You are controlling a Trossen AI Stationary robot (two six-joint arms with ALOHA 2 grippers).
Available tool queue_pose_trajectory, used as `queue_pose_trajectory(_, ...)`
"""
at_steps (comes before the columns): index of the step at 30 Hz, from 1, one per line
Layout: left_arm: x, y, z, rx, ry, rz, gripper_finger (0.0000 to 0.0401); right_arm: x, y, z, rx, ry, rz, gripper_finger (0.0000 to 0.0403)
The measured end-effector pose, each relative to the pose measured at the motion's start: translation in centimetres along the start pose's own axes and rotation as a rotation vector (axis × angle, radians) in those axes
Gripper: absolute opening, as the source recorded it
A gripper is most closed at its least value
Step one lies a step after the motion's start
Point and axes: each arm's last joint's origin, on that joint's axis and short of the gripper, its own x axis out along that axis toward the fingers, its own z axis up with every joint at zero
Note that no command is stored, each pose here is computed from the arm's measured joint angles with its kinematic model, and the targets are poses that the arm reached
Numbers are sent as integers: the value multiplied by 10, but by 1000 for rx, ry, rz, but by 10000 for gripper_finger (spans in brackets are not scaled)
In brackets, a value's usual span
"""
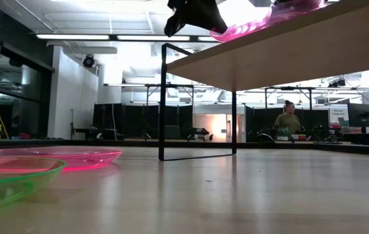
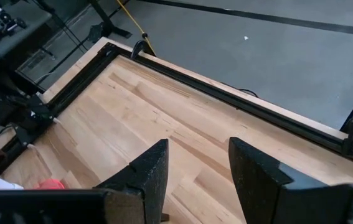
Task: Place and stack plates onto a shelf
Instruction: Stack the top pink plate on top of the pink plate on the shelf, then stack the pink plate on top of the pink plate on the shelf
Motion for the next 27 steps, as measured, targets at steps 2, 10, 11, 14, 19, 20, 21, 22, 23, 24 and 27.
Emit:
queue_pose_trajectory(2,0,0,0,20,0,2,17,0,0,0,-1,0,0,151)
queue_pose_trajectory(10,0,0,1,21,-7,-1,50,0,0,0,-28,0,0,151)
queue_pose_trajectory(11,0,-1,1,13,-13,-4,54,0,0,0,-31,0,0,151)
queue_pose_trajectory(14,0,-2,5,0,-47,-19,66,0,0,0,-50,0,0,151)
queue_pose_trajectory(19,0,-4,8,-9,-82,-34,79,0,0,0,-57,0,0,151)
queue_pose_trajectory(20,0,-4,8,-9,-82,-34,82,0,0,0,-60,0,0,151)
queue_pose_trajectory(21,0,-4,8,-9,-82,-34,84,0,0,0,-68,0,0,151)
queue_pose_trajectory(22,0,-3,8,-9,-81,-33,87,0,0,0,-76,0,0,151)
queue_pose_trajectory(23,0,-3,8,-9,-82,-32,89,0,0,0,-81,0,0,151)
queue_pose_trajectory(24,0,-3,8,-9,-83,-31,92,0,0,0,-82,0,0,151)
queue_pose_trajectory(27,0,-3,8,-10,-87,-20,99,0,0,0,-83,-3,1,151)
